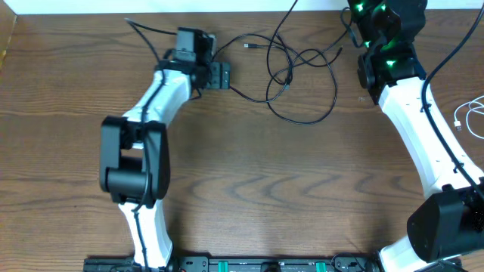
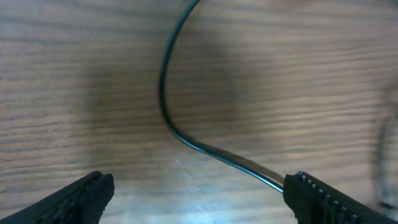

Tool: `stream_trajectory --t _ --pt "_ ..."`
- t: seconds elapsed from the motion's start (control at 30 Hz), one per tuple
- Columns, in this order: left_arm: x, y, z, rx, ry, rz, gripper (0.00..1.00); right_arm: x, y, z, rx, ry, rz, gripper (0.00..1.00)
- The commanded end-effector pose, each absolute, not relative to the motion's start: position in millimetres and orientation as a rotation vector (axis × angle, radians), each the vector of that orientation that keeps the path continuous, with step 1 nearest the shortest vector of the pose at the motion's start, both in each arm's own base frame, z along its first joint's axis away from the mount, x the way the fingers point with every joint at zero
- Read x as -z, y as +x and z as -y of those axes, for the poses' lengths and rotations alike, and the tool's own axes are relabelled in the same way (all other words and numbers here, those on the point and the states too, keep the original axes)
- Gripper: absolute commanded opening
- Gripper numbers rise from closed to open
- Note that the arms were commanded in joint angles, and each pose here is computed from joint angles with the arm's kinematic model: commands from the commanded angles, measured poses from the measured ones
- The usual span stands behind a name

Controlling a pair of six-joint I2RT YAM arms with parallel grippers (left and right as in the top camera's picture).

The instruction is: Untangle cables

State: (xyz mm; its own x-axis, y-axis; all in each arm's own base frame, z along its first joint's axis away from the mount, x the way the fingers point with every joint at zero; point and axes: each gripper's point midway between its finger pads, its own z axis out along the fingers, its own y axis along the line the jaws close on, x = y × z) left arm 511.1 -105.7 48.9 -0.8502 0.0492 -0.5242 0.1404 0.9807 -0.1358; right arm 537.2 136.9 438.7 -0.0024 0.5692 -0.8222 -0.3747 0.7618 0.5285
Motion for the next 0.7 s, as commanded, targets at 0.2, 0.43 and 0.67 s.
stream_trajectory --t 0.2,0.43,0.67 --pt "-23 530 82 -0.011 0.058 -2.545 0.93 -456 529 -133 -0.706 0.145 -1.370 0.01" --pt "-1 540 83 -0.012 0.061 -2.527 0.93 -450 531 -133 -0.703 0.151 -1.398 0.01" --pt "15 537 74 -0.099 0.106 -2.548 0.93 -450 531 -132 -0.697 0.158 -1.396 0.01"
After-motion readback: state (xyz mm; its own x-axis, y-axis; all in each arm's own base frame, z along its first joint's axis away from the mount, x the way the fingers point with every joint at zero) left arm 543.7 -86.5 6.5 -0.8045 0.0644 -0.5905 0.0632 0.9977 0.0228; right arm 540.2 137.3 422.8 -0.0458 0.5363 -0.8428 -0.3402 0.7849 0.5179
